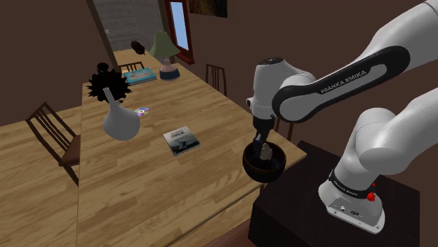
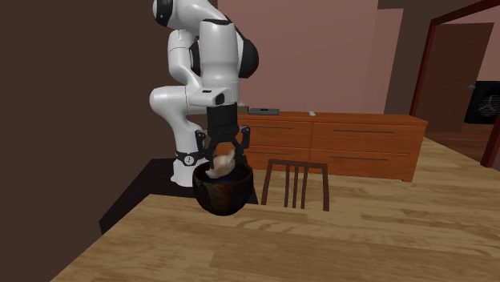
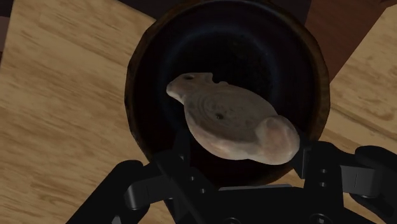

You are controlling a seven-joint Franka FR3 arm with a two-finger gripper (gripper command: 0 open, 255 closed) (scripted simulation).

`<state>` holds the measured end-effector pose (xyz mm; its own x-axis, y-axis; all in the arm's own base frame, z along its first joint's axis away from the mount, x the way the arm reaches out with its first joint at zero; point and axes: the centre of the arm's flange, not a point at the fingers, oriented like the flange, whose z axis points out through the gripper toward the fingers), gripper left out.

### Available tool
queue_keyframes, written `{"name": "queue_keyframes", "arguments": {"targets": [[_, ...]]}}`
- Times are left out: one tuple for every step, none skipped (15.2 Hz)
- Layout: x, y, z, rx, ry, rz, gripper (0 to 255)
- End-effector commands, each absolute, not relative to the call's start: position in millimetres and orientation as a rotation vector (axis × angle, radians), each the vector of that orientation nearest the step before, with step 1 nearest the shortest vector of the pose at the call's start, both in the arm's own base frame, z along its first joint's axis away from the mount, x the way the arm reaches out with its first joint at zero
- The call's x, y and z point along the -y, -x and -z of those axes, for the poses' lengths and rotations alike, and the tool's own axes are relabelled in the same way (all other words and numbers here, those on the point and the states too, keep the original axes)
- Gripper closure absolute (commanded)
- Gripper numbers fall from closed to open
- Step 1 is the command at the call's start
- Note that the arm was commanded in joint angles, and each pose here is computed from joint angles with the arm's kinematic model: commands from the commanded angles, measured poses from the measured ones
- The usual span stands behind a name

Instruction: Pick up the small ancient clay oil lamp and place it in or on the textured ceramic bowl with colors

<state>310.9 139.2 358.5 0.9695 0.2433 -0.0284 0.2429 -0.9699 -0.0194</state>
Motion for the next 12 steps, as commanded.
{"name": "queue_keyframes", "arguments": {"targets": [[-139.7, -311.9, -354.4, 0.383, 3.102, -0.047, 255], [-139.7, -312.0, -354.4, 0.383, 3.102, -0.047, 255], [-139.7, -312.0, -354.4, 0.383, 3.102, -0.047, 255], [-139.7, -312.0, -354.4, 0.383, 3.102, -0.047, 255], [-139.7, -312.0, -354.4, 0.383, 3.102, -0.047, 255], [-139.7, -312.0, -354.4, 0.383, 3.102, -0.047, 255], [-139.7, -312.0, -354.4, 0.383, 3.102, -0.047, 255], [-139.7, -312.0, -354.4, 0.383, 3.102, -0.047, 255], [-139.7, -312.0, -354.4, 0.383, 3.102, -0.047, 0], [-139.7, -312.0, -354.4, 0.383, 3.102, -0.047, 0], [-139.7, -312.0, -354.4, 0.383, 3.102, -0.047, 0], [-139.7, -312.0, -354.4, 0.383, 3.102, -0.047, 0]]}}
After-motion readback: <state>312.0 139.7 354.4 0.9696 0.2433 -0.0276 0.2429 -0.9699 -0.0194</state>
